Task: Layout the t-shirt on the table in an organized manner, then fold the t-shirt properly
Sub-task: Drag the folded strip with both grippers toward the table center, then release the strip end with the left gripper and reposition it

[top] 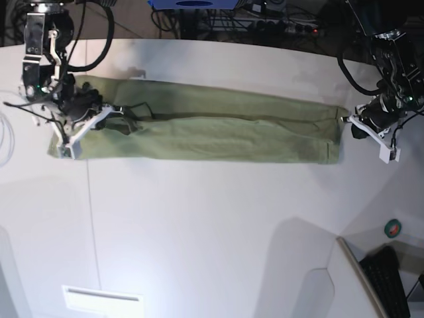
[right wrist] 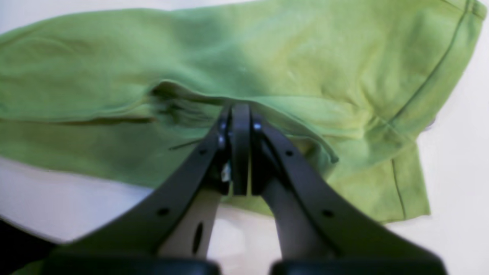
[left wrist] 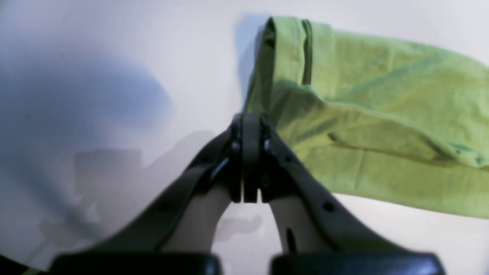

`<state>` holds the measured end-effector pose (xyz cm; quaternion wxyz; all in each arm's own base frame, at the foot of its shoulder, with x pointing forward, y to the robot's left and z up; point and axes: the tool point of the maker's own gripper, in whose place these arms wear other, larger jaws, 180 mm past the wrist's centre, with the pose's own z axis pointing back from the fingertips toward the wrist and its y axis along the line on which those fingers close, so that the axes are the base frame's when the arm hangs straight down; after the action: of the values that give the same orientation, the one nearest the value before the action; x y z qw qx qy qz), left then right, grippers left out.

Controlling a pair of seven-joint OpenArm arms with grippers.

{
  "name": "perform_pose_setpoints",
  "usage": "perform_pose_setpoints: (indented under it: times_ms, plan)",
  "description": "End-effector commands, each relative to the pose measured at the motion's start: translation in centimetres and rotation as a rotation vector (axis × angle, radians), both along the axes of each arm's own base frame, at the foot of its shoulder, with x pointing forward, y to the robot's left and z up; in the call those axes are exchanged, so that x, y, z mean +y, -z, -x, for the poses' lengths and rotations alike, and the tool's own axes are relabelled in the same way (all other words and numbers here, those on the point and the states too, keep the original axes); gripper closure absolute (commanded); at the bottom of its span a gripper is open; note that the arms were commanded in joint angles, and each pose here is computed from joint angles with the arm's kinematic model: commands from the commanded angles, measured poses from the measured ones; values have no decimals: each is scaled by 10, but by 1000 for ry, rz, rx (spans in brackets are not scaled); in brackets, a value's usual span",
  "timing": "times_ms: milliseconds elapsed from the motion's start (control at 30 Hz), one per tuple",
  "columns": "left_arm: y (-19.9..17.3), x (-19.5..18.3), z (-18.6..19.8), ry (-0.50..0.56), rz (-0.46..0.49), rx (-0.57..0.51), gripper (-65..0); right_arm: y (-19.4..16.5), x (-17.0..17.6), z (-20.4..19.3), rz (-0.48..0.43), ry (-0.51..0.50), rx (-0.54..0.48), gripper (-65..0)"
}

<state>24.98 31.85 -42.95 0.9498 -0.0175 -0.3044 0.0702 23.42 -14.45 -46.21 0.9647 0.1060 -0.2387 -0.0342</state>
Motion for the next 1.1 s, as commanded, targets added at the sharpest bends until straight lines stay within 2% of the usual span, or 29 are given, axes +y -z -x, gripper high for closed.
perform_pose_setpoints:
  times_ms: [0,133,333,433,633,767,867,1067]
  plan:
    - [-12,6,-9,4,-21,-41,0,2,0,-10,-12,13,-17,0]
    - [-13,6,-9,4,-21,-43,0,23,-11,-10,-6,39,2,0]
    - [-9,6,-7,0,-15,-34,0,-34,-9,-31,24,2,-122,0]
    - [-3,6,-4,-8,-3,-20,0,-46,-21,-51,51,3,-156,0]
    - [-4,11,-1,-11,-14,-17,0,13,-36,-68,19,61,-20,0]
    - [-14,40,7,-107,-25,-48,0,31,-50,-63,31,86,14,0]
    - [-20,56,13,-156,-35,-64,0,6,-49,-67,49,70,-69,0]
    - [-30,70,13,-157,-68,-70,0,-53,-38,-63,85,11,-214,0]
